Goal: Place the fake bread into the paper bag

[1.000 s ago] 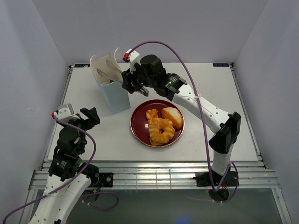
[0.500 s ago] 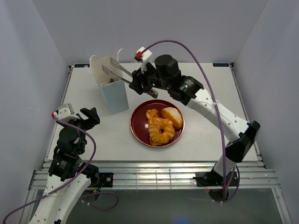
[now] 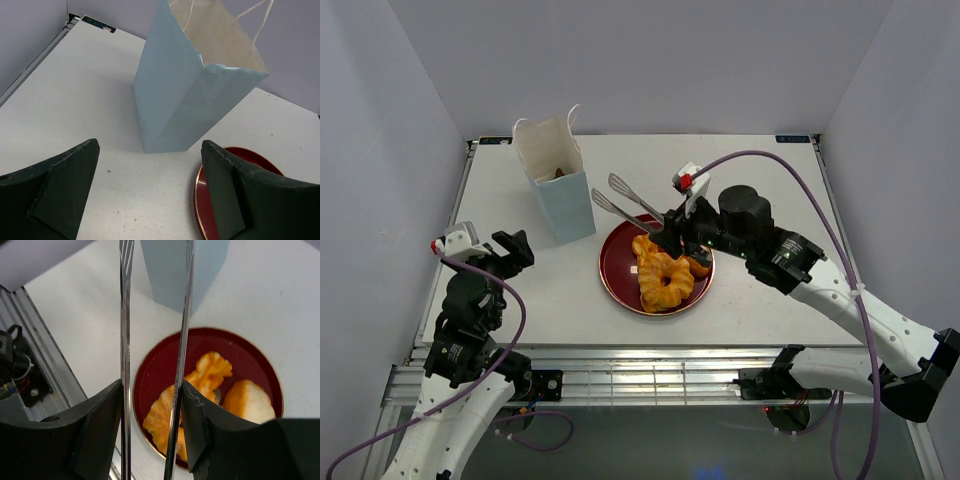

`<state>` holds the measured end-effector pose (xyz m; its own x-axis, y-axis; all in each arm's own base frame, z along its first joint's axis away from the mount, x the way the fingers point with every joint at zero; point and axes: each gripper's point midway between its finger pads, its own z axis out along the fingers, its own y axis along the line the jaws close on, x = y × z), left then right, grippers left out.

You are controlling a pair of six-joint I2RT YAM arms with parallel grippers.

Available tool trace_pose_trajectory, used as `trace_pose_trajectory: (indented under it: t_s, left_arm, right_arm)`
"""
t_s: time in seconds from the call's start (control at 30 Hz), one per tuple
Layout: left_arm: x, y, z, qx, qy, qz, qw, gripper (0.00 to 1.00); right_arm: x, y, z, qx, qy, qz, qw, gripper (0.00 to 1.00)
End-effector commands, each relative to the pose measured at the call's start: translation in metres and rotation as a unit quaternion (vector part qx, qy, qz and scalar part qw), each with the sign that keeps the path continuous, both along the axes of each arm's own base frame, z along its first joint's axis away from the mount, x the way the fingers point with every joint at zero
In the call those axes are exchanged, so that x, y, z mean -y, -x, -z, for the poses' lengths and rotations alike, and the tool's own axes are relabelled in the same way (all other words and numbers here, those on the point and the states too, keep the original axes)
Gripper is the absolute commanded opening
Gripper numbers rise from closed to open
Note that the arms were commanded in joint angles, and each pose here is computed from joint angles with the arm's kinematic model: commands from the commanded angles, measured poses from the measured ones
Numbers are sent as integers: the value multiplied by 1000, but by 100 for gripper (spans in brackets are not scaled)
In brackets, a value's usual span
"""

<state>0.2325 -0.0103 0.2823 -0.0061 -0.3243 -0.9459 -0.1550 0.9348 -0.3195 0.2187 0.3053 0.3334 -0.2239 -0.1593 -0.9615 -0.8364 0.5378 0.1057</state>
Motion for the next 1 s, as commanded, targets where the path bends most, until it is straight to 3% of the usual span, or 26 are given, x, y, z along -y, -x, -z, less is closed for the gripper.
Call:
trace_pose_trajectory:
  t_s: [0.0, 0.5, 0.77, 0.97]
  left_arm:
    - [1, -2, 5, -7, -4, -1, 1000, 93]
    - [1, -5, 8, -14, -7, -2, 1000, 93]
    - [3, -5, 9, -16, -8, 2, 1000, 93]
    - [3, -5, 9, -15, -7, 1, 1000, 93]
  right_arm:
    - [19, 0, 14, 0, -4, 42, 999, 54]
    - [102, 22, 118, -94, 44, 188, 977, 54]
    - [131, 28, 144, -124, 76, 242, 959, 56]
    - [135, 36, 146, -140, 92, 236, 957, 57]
